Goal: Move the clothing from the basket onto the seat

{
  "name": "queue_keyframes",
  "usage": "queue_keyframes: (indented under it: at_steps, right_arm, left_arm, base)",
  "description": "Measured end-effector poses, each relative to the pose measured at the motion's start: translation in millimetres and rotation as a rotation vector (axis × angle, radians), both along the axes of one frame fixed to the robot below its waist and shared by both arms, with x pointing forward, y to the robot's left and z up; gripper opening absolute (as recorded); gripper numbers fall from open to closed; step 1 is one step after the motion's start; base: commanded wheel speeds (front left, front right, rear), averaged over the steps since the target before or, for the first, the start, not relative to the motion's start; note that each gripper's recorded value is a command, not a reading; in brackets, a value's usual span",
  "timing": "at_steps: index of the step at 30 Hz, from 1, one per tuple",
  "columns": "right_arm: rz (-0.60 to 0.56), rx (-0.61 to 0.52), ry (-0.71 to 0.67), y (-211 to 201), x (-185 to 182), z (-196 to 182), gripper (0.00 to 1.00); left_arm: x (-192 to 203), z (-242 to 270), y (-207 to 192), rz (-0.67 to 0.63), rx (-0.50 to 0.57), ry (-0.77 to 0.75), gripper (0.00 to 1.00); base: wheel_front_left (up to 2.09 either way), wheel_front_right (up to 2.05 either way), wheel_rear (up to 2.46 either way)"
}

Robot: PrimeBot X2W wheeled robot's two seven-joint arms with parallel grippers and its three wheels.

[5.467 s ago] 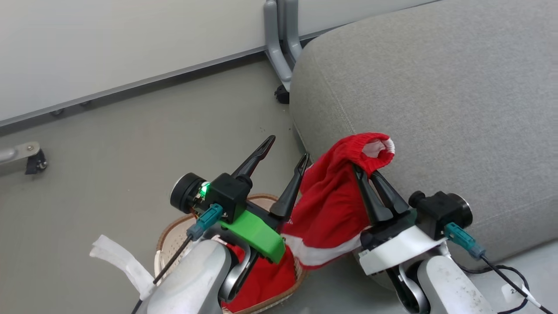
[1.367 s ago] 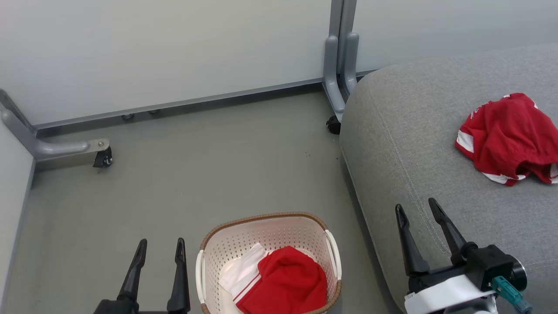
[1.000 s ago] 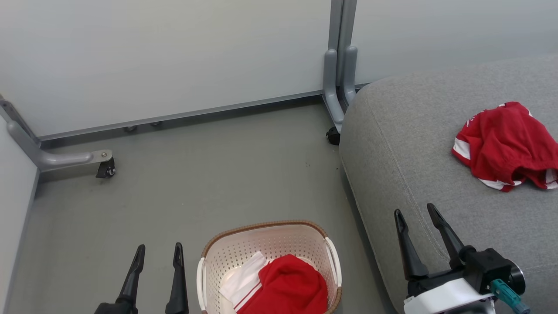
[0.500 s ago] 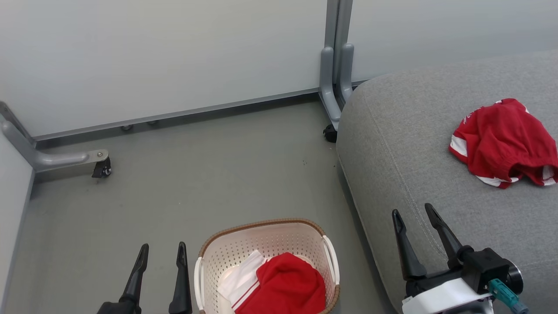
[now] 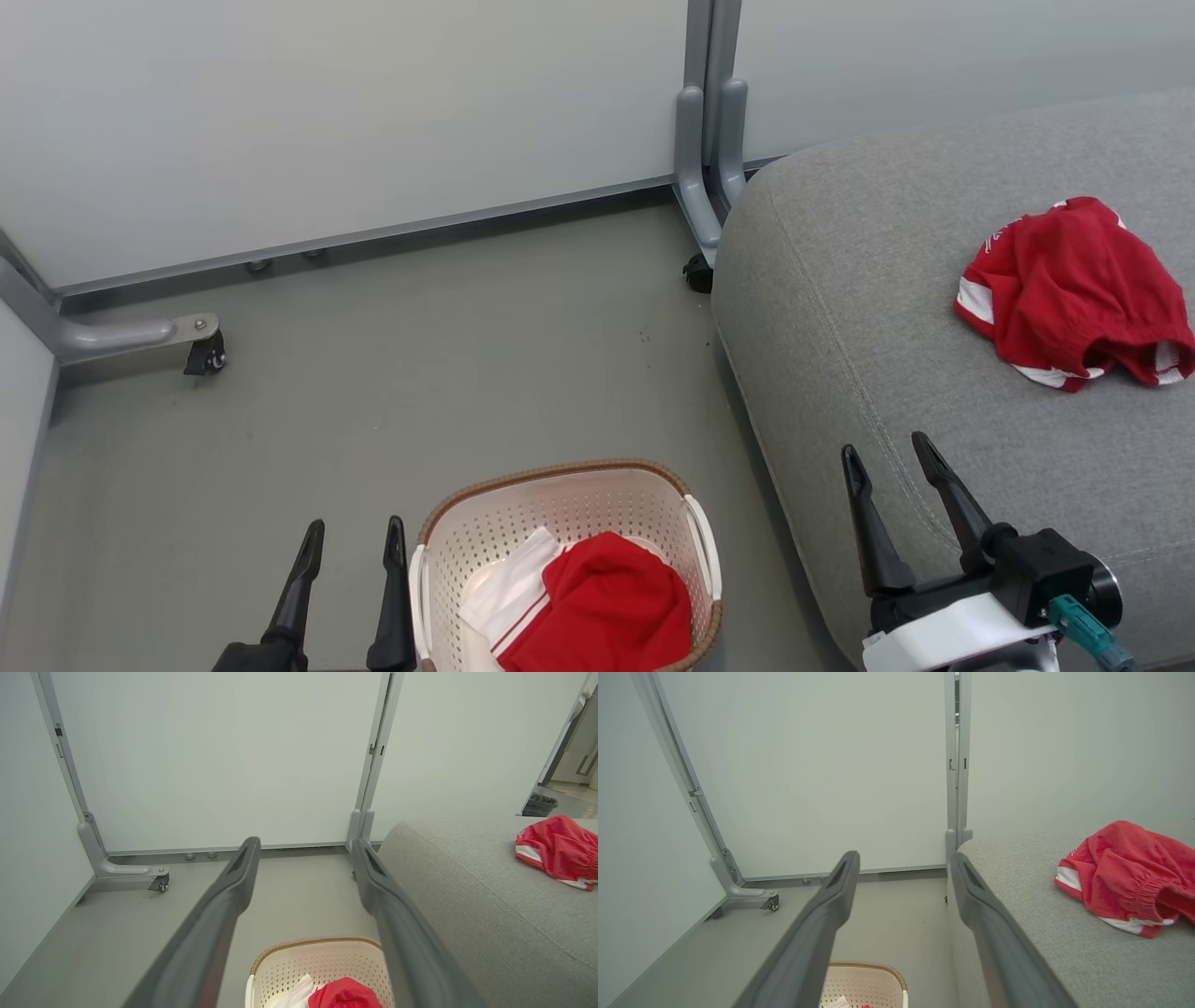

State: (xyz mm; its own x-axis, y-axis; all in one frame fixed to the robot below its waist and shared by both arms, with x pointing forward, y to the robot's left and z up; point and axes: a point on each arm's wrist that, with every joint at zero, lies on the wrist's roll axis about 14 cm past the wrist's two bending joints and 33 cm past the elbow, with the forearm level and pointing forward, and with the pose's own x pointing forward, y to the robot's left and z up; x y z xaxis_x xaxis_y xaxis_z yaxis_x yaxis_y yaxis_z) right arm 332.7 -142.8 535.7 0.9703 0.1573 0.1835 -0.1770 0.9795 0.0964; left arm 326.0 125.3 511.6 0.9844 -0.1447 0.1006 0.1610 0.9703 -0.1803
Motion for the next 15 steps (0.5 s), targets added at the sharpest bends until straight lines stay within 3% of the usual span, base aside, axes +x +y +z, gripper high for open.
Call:
queue_keyframes:
  at_steps: [15]
  right_arm:
    - [-0.033,-0.01,-0.006,-12,26,3,1.0]
  left_arm:
    - [29,-21,-21,-0.079,-0.011,0.063,1.0]
  base:
    - [0.0,0.0,0.0]
